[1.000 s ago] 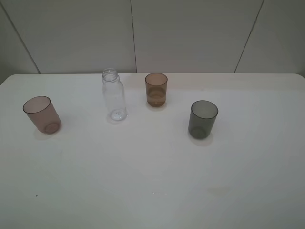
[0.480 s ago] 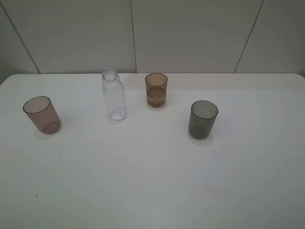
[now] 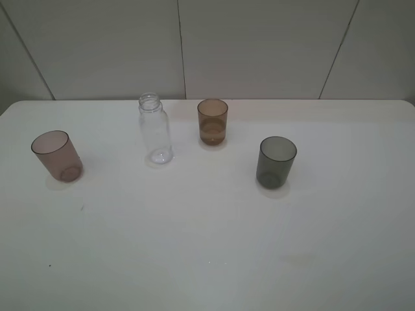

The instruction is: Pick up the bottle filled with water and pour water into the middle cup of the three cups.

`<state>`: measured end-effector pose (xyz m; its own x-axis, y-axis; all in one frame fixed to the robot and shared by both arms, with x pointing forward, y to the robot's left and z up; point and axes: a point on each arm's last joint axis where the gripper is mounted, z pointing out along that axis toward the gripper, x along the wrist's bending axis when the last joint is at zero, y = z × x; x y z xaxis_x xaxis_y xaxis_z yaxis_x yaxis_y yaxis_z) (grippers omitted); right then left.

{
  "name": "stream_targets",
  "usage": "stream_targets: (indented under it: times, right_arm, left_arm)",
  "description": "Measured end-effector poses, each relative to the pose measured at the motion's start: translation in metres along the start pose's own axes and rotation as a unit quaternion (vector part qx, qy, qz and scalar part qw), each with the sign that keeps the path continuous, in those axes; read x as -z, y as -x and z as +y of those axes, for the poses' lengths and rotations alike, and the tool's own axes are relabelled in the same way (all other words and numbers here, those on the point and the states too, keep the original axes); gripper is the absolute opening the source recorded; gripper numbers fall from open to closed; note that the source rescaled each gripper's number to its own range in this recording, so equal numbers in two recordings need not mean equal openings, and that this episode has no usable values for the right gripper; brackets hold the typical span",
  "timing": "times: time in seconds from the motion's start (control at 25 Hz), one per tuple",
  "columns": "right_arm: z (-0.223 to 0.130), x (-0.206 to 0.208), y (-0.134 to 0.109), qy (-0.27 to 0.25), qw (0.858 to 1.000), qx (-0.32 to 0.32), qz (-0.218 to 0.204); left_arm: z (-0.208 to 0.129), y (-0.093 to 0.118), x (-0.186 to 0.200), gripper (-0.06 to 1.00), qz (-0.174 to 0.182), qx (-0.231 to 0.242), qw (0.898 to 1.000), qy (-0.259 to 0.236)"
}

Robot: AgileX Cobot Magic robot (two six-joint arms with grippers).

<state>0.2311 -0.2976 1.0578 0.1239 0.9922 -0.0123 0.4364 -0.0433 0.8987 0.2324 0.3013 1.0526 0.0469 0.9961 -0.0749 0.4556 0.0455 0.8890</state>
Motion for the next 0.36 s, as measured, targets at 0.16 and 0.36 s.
stream_targets:
  times: [0.16,0.36]
  right_arm:
    - [0.0,0.0,0.0,0.0,1.0,0.0,0.0]
    - [0.0,0.0,0.0,0.0,1.0,0.0,0.0]
  left_arm:
    - [0.0,-0.0004,0.0,0.92,0.016,0.004,1.0,0.001]
    - [0.0,-0.0004,0.0,0.92,0.018,0.003,1.0,0.001]
